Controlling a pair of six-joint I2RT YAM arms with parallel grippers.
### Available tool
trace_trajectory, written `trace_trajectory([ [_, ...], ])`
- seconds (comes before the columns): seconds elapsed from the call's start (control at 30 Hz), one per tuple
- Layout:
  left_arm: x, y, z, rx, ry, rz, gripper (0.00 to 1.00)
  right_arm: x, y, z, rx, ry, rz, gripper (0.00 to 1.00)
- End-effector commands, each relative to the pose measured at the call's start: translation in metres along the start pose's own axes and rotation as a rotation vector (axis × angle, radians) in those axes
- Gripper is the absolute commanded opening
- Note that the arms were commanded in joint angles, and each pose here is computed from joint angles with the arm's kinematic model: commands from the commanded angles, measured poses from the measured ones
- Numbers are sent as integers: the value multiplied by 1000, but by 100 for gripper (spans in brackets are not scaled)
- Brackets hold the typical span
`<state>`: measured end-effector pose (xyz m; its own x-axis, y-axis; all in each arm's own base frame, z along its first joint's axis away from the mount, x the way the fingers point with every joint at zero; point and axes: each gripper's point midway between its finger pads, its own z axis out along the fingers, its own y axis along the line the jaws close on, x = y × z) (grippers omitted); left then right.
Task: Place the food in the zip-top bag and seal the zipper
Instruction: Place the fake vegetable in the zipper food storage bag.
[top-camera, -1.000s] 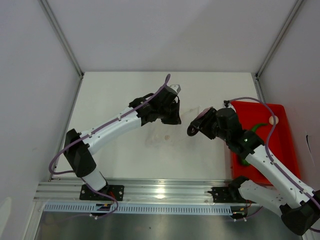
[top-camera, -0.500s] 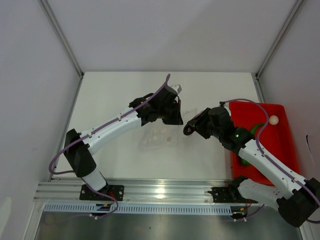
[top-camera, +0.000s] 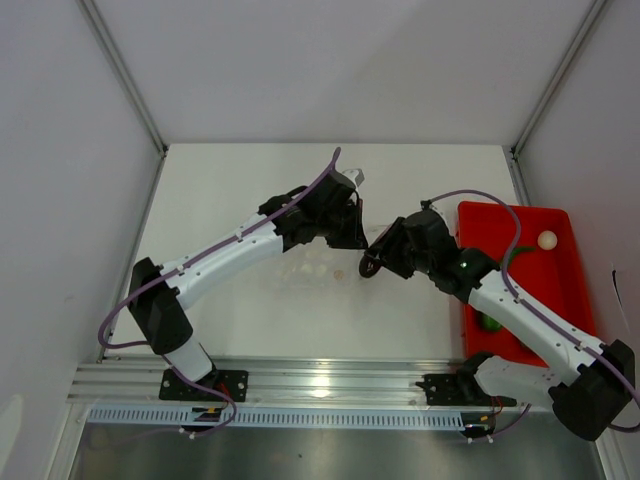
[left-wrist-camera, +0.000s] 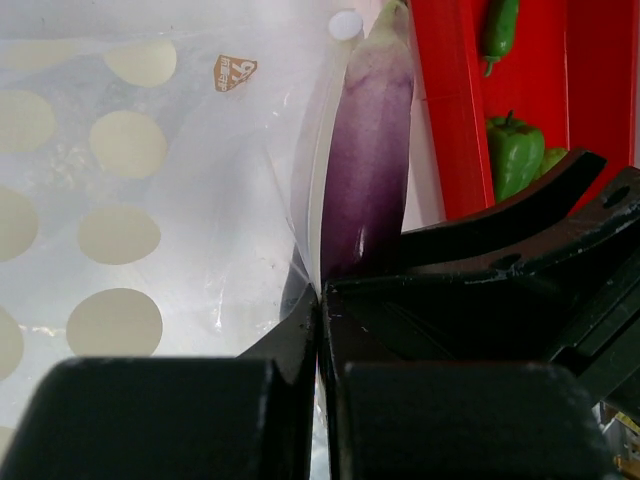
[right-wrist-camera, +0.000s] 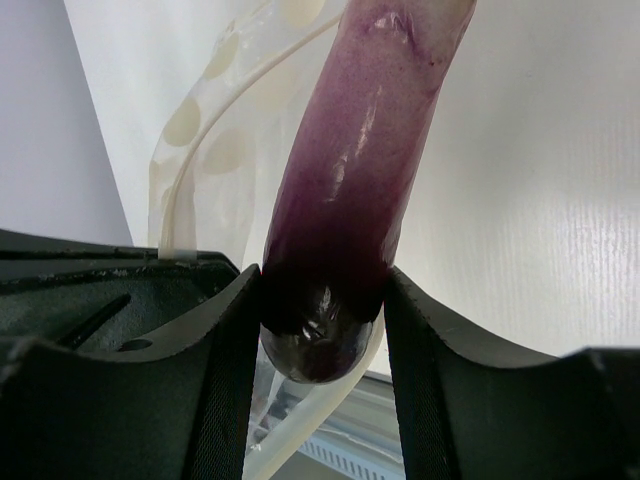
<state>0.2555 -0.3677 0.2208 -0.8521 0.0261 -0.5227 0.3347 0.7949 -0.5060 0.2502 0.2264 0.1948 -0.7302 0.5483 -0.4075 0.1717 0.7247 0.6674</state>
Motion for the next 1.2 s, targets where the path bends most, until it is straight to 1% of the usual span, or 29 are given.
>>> trace_trajectory([
  [0.0,-15,-15,-8,45,-48,8,1,-4,19,-12,-50,10,-94,20],
  [0.2,-12,-8,-5,19,-47,65,1,6,14,-26,-49,98,-228,21],
  [0.27,-12,-6,-6,20,-48,91,1,6,9,-29,-57,118,-234,21],
  [0.3,-10,-4,-5,20,-46,98,1,12,9,-31,-80,161,-245,21],
  [0.4,-8,-6,-7,48,-59,123,1,14,7,-36,-117,218,-246,21],
  [0.6,-6,0,-6,48,-90,164,0,22,7,-45,-197,326,-210,21],
  [0.7,-5,-4,-7,68,-110,187,1,26,7,-45,-227,352,-188,21],
  [0.8,-7,0,-6,34,-116,196,0,35,12,-49,-260,391,-182,21],
  [1.03,-15,5,-3,-19,-130,202,1,43,13,-66,-285,415,-187,21],
  [1.17,-15,5,-1,-19,-121,204,1,45,11,-74,-291,416,-181,21],
])
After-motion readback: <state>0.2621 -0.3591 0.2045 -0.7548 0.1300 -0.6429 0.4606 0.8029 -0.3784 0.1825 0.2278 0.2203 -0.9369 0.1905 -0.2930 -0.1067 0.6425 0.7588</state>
